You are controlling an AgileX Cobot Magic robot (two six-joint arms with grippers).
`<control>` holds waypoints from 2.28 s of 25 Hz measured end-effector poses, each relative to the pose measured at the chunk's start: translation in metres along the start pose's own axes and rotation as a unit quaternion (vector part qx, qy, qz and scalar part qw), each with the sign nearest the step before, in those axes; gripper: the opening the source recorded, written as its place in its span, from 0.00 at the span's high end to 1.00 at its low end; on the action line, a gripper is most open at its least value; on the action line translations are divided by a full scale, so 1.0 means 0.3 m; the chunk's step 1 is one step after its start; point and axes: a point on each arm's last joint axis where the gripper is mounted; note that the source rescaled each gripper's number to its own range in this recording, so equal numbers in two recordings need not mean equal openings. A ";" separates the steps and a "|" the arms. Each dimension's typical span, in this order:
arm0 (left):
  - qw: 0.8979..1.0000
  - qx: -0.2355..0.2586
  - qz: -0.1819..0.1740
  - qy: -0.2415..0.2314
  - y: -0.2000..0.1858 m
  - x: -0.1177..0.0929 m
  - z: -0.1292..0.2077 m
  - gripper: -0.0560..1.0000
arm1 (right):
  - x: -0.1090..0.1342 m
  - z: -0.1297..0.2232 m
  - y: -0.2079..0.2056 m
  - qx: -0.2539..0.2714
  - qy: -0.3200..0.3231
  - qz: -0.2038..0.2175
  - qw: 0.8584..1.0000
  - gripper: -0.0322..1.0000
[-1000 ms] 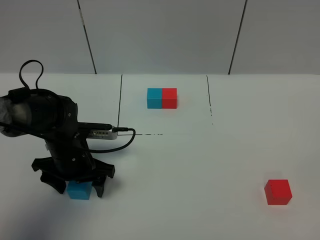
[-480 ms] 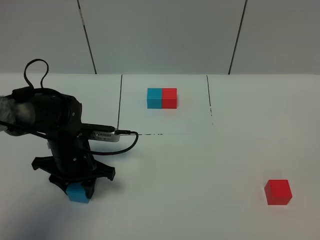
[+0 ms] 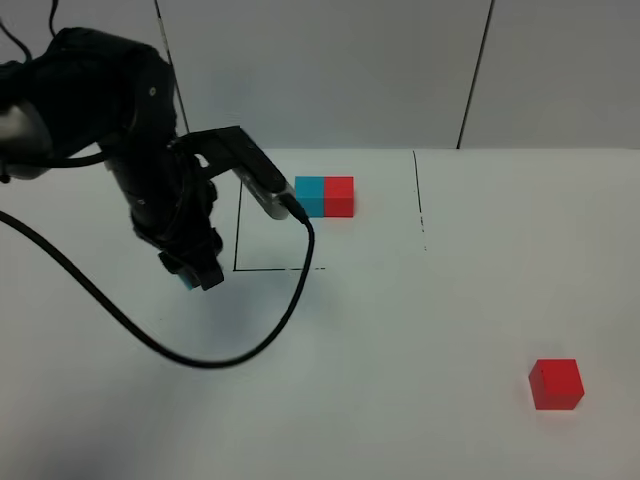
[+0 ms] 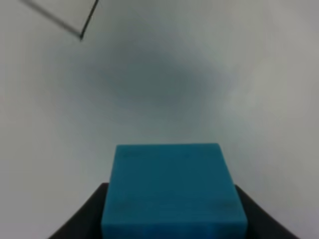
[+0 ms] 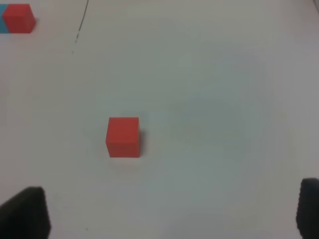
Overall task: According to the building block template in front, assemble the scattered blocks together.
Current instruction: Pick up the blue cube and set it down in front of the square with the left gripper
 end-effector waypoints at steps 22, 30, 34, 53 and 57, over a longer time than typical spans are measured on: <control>0.965 0.067 0.036 0.251 0.455 -0.078 -0.382 0.95 | 0.000 0.000 0.000 0.000 0.000 0.000 1.000 0.00; 0.968 0.069 0.038 0.240 0.483 -0.077 -0.384 0.95 | 0.000 0.000 0.000 0.000 0.000 0.000 1.000 0.00; 0.970 0.069 0.038 0.232 0.485 -0.077 -0.384 0.95 | 0.000 0.000 0.000 0.000 0.000 0.000 1.000 0.00; 0.972 0.061 0.036 0.225 0.472 -0.078 -0.391 0.50 | 0.000 0.000 0.000 0.000 0.000 0.000 1.000 0.00; 0.973 0.055 0.028 0.223 0.408 -0.071 -0.400 0.11 | 0.000 0.000 0.000 0.000 0.000 0.000 1.000 0.00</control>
Point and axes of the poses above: a point on each arm's last joint axis where the gripper is mounted, y pointing out along that axis toward the gripper, x along the wrist's bending axis when the last joint is at zero, z = x × y, and after that the axes turned 13 degrees about y, right-handed
